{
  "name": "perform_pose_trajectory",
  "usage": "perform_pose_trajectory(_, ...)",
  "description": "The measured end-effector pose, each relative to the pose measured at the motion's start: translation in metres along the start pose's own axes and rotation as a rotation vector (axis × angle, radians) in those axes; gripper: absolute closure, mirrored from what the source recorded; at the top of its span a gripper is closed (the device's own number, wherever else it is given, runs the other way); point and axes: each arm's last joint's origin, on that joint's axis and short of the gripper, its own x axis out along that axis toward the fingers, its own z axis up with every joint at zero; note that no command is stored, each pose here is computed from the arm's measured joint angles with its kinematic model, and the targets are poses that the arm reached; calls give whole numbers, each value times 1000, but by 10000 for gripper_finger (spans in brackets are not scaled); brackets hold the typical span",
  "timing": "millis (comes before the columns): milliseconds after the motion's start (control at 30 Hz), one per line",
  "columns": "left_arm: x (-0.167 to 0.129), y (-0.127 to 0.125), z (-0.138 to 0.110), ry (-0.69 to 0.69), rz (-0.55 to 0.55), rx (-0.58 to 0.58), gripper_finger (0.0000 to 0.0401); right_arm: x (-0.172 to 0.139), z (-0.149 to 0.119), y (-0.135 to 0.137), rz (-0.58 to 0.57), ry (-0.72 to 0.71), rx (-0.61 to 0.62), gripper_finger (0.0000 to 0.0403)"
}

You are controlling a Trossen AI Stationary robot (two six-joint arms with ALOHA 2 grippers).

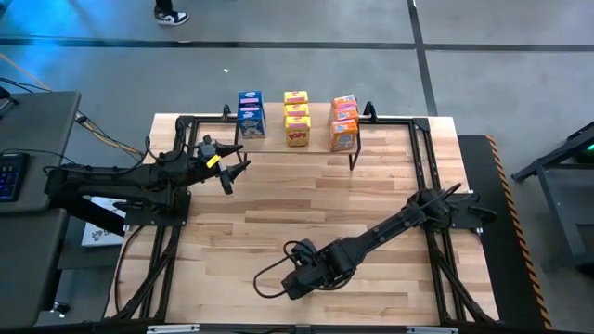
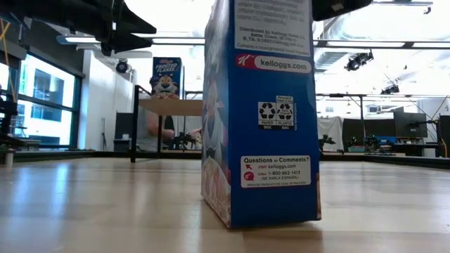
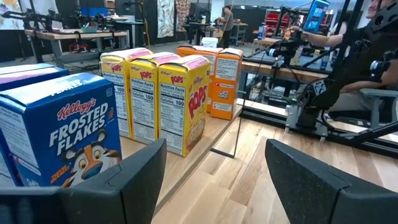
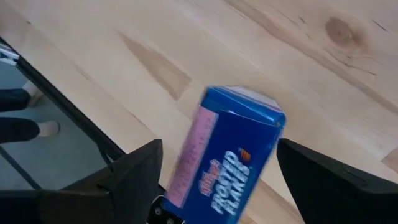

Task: Stack cereal on shelf
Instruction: Put the blue cereal box on the shelf

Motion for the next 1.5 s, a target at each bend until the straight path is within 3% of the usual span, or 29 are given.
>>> perform_pose_trajectory(400, 0, 0, 0, 1, 0, 0, 137, 22, -7, -2, -48, 70, 0, 94)
perform_pose_trajectory(1133, 0, 0, 0, 1, 0, 0, 137, 22, -5, -2, -50, 46, -113, 257)
perform_pose_trajectory(1500, 0, 0, 0, 1, 0, 0, 137, 7, 20, 7, 16, 11, -302, 267)
